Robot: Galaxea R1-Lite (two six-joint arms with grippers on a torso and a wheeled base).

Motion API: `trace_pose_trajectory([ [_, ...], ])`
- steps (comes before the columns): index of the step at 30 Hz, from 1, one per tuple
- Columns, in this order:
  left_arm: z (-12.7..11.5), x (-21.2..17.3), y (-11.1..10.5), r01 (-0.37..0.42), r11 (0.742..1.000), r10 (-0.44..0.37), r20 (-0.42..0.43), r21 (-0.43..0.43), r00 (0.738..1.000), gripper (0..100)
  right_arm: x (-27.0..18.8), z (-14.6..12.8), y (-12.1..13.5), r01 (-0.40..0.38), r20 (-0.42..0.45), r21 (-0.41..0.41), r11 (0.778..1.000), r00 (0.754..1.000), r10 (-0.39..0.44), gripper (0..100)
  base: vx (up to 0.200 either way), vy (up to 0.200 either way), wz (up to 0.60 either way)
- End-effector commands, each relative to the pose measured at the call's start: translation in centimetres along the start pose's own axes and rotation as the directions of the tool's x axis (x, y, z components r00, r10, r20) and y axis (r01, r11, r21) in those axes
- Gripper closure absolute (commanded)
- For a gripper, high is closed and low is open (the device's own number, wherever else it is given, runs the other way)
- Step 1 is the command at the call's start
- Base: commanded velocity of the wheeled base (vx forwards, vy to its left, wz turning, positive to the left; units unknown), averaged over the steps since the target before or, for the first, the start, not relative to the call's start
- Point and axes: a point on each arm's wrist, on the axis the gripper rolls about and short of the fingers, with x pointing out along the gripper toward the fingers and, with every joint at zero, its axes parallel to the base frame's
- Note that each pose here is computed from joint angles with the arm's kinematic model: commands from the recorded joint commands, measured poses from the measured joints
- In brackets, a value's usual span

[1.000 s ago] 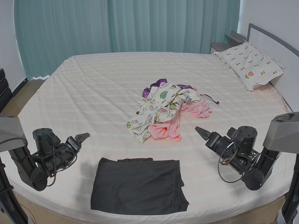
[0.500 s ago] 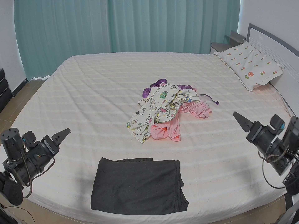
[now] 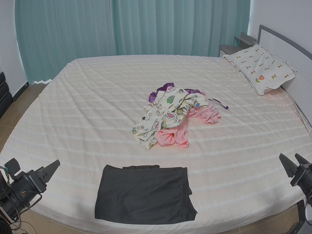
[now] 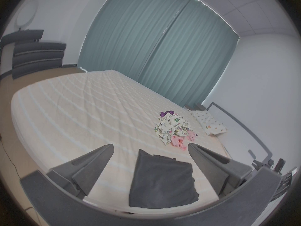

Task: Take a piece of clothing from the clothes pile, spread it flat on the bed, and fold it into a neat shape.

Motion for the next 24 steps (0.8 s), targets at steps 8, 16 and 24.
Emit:
trace_pose_trajectory([
  [8,-5.6,-10.6,2.1,-0.146,0.925,0.037,0.300,0.352,0.953,0,-9.4,-5.9,-4.0,0.219,0.128,-0.186,0.958,0.972,-0.197,0,0.000,0.000,0.00],
  [16,-7.4,-11.4,2.8,-0.236,0.890,0.101,0.334,0.390,0.937,0,-10.0,-6.2,-3.7,0.165,0.203,-0.356,0.920,0.974,-0.096,0,0.000,0.000,0.00],
  [24,-7.5,-11.3,2.7,-0.191,0.868,0.051,0.299,0.458,0.953,0,-10.0,-6.3,-3.7,0.166,0.192,-0.354,0.920,0.976,-0.102,0,0.000,0.000,0.00],
])
